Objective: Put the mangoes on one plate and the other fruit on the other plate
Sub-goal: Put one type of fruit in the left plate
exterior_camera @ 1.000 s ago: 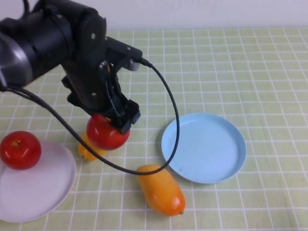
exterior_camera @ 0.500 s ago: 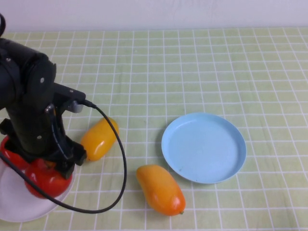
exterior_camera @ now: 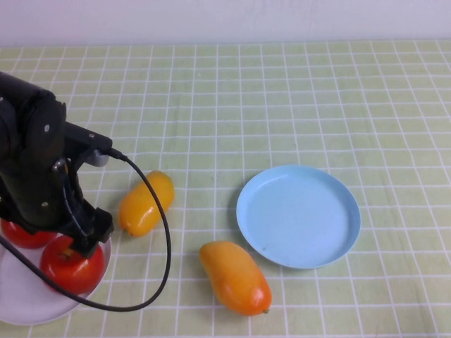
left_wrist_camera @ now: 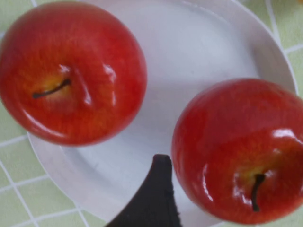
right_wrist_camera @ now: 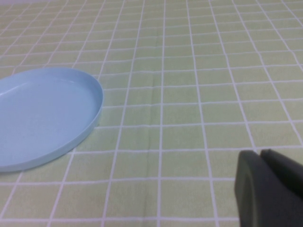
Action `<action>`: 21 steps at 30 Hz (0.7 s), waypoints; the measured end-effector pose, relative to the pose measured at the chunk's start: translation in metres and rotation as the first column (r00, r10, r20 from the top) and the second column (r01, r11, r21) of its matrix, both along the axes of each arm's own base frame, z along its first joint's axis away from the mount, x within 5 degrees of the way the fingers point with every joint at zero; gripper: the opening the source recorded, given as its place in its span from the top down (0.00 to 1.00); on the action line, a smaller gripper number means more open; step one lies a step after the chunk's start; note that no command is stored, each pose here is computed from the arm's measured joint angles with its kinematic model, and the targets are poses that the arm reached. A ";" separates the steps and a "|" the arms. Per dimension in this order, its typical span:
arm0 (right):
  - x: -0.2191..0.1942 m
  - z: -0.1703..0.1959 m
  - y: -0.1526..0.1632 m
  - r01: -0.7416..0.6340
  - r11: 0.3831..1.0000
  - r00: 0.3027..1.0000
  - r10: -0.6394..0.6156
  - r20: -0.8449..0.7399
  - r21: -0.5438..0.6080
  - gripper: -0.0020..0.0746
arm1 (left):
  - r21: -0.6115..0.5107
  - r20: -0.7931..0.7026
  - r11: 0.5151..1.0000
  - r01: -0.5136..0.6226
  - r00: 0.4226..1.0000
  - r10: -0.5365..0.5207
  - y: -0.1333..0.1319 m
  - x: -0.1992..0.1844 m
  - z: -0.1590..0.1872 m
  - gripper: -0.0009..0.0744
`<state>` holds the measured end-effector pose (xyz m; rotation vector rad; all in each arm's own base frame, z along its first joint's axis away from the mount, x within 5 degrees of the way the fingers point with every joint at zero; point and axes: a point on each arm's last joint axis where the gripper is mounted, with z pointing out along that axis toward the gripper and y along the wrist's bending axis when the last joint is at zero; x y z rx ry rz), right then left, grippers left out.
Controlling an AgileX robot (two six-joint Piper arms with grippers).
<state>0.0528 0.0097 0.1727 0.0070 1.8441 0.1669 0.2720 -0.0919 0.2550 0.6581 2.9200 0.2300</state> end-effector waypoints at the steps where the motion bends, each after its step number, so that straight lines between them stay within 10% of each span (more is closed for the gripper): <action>1: 0.000 0.000 0.000 0.000 1.000 1.000 0.000 0.000 0.000 1.00 | 0.002 -0.007 1.000 -0.008 1.000 0.008 0.000 -0.001 0.000 0.10; 15: 0.000 0.000 0.000 0.002 1.000 1.000 -0.002 0.000 0.000 1.00 | -0.075 0.144 0.996 -0.050 0.988 0.060 -0.004 -0.036 0.046 0.13; 21: 0.000 0.000 0.000 0.002 1.000 1.000 -0.002 0.000 0.000 1.00 | -0.145 0.218 0.987 -0.067 0.971 0.098 0.009 -0.067 0.050 0.67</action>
